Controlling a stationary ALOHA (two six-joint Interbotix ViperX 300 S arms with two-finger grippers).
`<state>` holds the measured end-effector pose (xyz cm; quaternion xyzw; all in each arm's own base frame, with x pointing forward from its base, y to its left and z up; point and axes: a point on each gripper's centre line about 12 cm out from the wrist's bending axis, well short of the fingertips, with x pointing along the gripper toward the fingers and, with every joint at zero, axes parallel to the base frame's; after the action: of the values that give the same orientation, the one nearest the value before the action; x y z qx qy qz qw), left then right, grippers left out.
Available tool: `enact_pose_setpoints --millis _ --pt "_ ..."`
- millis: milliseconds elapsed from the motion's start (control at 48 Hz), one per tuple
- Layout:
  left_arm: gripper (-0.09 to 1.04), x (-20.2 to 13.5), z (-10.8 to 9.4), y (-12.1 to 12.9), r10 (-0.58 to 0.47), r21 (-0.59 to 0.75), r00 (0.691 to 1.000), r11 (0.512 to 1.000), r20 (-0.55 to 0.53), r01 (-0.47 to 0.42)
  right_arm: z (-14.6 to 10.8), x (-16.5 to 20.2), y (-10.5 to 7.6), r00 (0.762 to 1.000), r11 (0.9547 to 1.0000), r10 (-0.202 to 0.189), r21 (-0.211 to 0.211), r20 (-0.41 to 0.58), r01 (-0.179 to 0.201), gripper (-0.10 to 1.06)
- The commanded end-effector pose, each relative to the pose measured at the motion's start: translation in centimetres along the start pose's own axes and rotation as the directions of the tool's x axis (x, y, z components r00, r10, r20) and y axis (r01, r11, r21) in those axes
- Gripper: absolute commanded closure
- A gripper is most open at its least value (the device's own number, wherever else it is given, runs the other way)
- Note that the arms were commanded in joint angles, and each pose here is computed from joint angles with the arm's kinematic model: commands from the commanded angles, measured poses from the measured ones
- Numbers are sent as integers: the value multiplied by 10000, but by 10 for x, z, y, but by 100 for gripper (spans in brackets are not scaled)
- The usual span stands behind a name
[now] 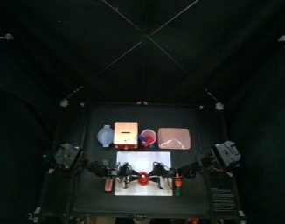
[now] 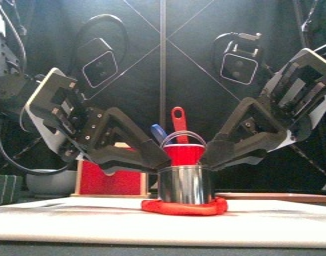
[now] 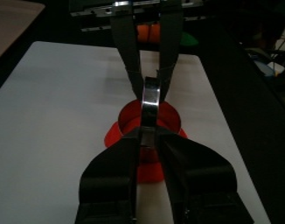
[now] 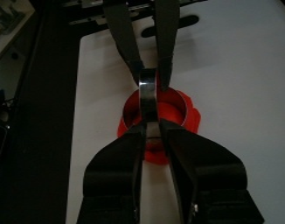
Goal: Get the cutter from the drawer then cut the dough then place the extra dough in the bowl
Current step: Cut the dough
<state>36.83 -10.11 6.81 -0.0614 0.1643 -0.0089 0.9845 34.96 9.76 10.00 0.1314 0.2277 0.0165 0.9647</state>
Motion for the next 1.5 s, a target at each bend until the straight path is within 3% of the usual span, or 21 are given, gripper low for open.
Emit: enact_pose_setpoints --millis 21,917,1146,1500 --pt "37 2 1 -3 -48 -67 10000 10000 -74 48 2 4 5 9999 10000 84 49 -76 -84 38" --pt "37 2 0 -2 49 -160 9998 9999 -216 -52 -18 1 -1 9950 9988 -257 380 -962 294 39" --pt "37 3 -4 0 196 -238 9992 9995 -352 -204 -21 2 -6 9930 9966 -515 587 -1060 579 39" --pt "37 4 -7 3 401 -347 9983 9985 -428 -416 -25 1 -8 9905 9959 -573 630 -1247 655 39"
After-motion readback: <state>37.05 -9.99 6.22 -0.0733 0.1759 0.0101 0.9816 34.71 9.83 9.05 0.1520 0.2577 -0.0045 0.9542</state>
